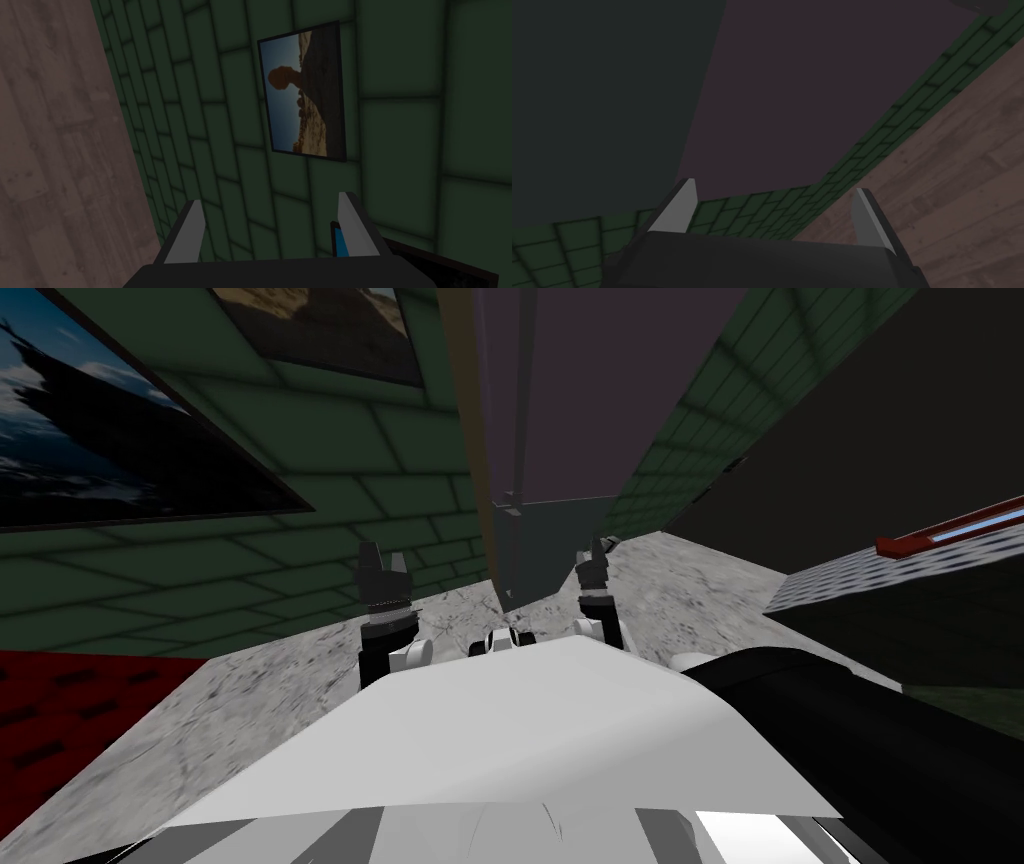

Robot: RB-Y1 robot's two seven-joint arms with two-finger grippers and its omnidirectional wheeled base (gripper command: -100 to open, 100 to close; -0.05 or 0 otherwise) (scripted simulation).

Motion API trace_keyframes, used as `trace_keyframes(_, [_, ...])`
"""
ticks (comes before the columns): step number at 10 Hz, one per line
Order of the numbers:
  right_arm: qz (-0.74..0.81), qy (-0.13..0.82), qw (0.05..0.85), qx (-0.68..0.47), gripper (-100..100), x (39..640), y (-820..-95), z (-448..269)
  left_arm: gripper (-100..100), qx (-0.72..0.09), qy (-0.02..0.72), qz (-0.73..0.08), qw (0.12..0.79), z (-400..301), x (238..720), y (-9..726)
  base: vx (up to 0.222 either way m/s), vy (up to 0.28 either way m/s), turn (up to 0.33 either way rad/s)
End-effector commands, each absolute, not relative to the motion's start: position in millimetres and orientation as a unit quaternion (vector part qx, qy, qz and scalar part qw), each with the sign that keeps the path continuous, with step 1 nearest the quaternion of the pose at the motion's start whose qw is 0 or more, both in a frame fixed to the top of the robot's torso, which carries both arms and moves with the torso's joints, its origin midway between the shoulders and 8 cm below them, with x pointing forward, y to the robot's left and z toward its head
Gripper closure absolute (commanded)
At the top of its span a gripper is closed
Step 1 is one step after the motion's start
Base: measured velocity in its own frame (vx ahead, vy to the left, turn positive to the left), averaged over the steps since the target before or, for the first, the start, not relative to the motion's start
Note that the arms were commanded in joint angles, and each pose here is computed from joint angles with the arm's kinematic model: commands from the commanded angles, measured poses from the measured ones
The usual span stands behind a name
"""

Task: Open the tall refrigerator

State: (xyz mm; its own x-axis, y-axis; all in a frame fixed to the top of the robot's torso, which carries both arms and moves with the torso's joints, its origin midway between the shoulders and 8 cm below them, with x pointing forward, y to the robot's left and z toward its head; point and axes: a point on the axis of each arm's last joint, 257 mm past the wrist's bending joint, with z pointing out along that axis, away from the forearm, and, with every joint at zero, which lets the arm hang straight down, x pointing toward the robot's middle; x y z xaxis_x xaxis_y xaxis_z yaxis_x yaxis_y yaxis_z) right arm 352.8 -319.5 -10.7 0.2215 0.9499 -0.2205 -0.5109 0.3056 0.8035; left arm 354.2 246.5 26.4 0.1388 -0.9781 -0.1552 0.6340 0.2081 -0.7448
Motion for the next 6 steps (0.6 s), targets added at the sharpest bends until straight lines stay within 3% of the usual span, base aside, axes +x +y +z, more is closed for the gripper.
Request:
trace_keyframes(1, [0.453,0.415,0.738,0.279,-100,348.5,-333.6,-20.9,0,-0.265,0.324,-0.571,0.706,26.4,354.2,246.5,0.089,0.105,-0.061])
trace_keyframes(6, [0.325,0.507,0.764,0.232,-100,334.6,-372.5,-41.2,0,-0.265,0.324,-0.571,0.706,26.4,354.2,246.5,0.098,0.146,-0.064])
